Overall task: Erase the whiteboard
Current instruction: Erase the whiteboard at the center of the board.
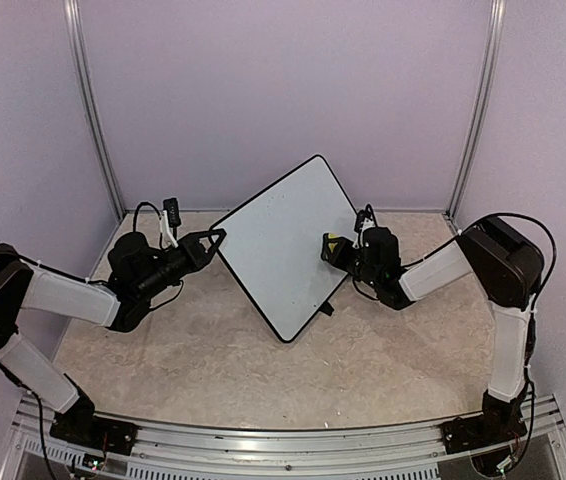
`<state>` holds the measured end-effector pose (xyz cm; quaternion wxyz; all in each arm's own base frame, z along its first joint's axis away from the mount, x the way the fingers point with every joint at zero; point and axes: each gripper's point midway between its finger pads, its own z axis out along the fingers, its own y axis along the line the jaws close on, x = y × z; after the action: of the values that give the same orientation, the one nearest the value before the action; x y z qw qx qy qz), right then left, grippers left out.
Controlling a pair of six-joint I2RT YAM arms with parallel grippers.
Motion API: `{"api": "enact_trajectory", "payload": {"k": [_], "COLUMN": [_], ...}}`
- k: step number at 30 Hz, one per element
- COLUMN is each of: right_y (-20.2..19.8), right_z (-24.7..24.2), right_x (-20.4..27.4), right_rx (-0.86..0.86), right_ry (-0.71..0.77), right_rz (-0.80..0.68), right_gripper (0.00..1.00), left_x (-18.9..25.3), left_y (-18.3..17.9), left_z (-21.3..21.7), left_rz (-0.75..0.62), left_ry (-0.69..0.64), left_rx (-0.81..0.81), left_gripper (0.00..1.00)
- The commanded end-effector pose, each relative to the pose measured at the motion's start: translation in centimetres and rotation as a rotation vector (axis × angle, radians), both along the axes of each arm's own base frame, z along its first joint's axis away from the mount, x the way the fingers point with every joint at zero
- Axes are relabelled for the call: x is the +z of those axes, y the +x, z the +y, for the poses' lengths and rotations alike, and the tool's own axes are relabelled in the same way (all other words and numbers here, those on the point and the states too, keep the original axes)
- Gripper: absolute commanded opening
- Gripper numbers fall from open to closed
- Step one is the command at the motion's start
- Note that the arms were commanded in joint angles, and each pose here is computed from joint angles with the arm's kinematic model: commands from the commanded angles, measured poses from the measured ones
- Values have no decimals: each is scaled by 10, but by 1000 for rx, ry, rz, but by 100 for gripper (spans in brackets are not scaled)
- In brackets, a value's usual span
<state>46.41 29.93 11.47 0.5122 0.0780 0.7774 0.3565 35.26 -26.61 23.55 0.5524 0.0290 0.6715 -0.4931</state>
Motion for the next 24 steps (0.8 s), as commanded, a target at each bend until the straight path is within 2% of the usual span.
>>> {"api": "enact_trajectory", "payload": {"k": [1, 7, 12, 16, 24], "right_y": [-40, -60, -58, -48, -28], "right_z": [59, 91, 88, 64, -19], "right_x": [1, 19, 11, -6, -49], "right_rx": [210, 293, 260, 183, 27], "right_ry": [14, 47, 30, 2, 3], "right_rz": [-6, -50, -21, 31, 156], "right_gripper": [0, 0, 0, 0, 0], "left_x": [35, 34, 35, 37, 38], "left_y": [-39, -40, -41, -41, -42], "left_z": [-28, -29, -28, -27, -27], "left_rz": [-134, -132, -136, -139, -142], "left_ry": [-41, -41, -40, -41, -42], "left_rx": [-219, -220, -221, -218, -219], "left_gripper": [0, 0, 0, 0, 0]}}
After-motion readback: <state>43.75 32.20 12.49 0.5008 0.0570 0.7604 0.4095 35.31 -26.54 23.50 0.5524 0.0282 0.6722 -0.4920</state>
